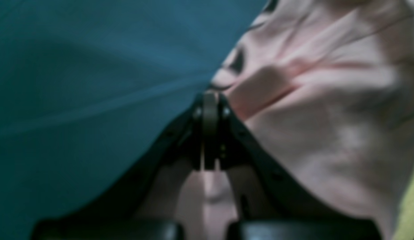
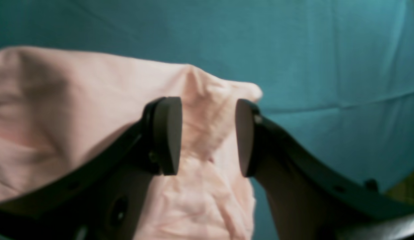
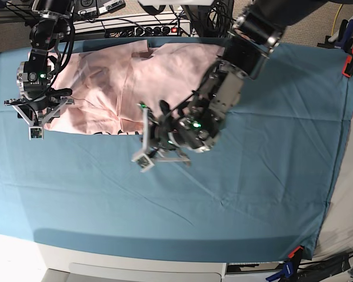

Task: Fold the T-shirt properly
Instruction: 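Open the left gripper and withdraw it to the table edge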

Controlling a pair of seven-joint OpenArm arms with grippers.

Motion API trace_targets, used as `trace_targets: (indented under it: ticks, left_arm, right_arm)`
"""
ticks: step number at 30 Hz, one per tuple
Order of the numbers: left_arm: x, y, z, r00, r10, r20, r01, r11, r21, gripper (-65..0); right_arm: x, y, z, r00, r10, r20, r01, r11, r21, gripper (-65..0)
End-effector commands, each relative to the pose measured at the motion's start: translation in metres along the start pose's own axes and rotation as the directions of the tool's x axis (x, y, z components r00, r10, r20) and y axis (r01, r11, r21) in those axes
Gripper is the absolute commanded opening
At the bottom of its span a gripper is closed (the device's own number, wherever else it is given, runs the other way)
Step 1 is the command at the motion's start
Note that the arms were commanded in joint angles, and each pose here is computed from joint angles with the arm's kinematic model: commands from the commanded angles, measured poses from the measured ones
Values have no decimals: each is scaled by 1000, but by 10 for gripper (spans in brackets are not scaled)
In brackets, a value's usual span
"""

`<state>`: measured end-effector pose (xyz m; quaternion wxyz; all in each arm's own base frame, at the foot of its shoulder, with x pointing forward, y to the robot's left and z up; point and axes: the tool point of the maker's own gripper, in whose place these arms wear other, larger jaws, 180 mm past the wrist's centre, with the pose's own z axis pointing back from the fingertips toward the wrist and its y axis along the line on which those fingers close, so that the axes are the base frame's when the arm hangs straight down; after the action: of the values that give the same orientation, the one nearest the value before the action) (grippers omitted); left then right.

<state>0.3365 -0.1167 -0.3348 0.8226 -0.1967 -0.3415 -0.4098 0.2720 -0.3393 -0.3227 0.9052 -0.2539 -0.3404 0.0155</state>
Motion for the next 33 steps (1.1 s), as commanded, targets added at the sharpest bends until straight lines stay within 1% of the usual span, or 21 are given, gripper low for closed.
trace_targets:
  ticks: [1, 4, 7, 9, 12, 14, 18, 20, 22, 24, 26, 28, 29, 32, 33]
  left_arm:
    - [15, 15, 8, 999, -33, 35, 31, 999, 41, -650]
    - [-4, 48, 17, 999, -36, -10, 37, 993, 116, -650]
    - [-26, 86, 34, 999, 9, -38, -2, 981, 193, -650]
    - [-40, 109, 48, 997, 63, -43, -53, 974, 219, -650]
    - [-62, 137, 72, 984, 173, -35, -161, 960, 228, -650]
    - [-72, 154, 89, 972, 237, -8, -229, 946, 228, -650]
    - [-94, 181, 124, 945, 322, 50, -325, 916, 235, -650]
    - [-107, 187, 140, 931, 360, 62, -364, 904, 224, -650]
    - [-120, 191, 153, 917, 392, 76, -399, 893, 209, -650]
    - [-137, 194, 167, 907, 414, 78, -421, 882, 210, -650]
    - [-154, 198, 181, 898, 432, 76, -438, 871, 224, -650]
    - [-168, 204, 197, 887, 455, 79, -459, 852, 251, -650]
    - [-174, 208, 205, 881, 464, 86, -470, 842, 265, -650]
    - [-181, 223, 233, 885, 451, 114, -463, 833, 303, -650]
    - [-180, 230, 245, 882, 451, 137, -470, 823, 320, -650]
  right_arm:
    - [13, -14, 3, 999, 11, 38, -10, 999, -37, -383]
    - [15, -19, 3, 999, 24, 42, -22, 999, -48, -383]
    - [16, -25, 3, 998, 34, 44, -32, 998, -59, -383]
    - [16, -26, 3, 998, 37, 41, -35, 997, -63, -383]
    - [12, -25, 3, 999, 42, 32, -40, 997, -61, -383]
    - [11, -24, 3, 998, 53, 39, -51, 997, -56, -383]
    - [0, -20, 4, 995, 93, 29, -91, 995, -37, -383]
    - [-7, -26, 5, 996, 92, 19, -91, 995, -51, -383]
    - [-14, -41, 7, 997, 72, 7, -71, 994, -83, -383]
    - [-21, -65, 10, 999, 34, -8, -34, 990, -137, -374]
    - [-25, -94, 15, 1000, -10, -13, 7, 983, -183, -324]
    - [-24, -121, 22, 999, -49, 1, 48, 975, -215, -299]
    - [-22, -134, 26, 998, -68, 15, 69, 970, -232, -298]
    - [-23, -170, 30, 990, -136, 42, 143, 956, -258, -298]
    - [-26, -178, 29, 986, -163, 42, 169, 952, -256, -298]
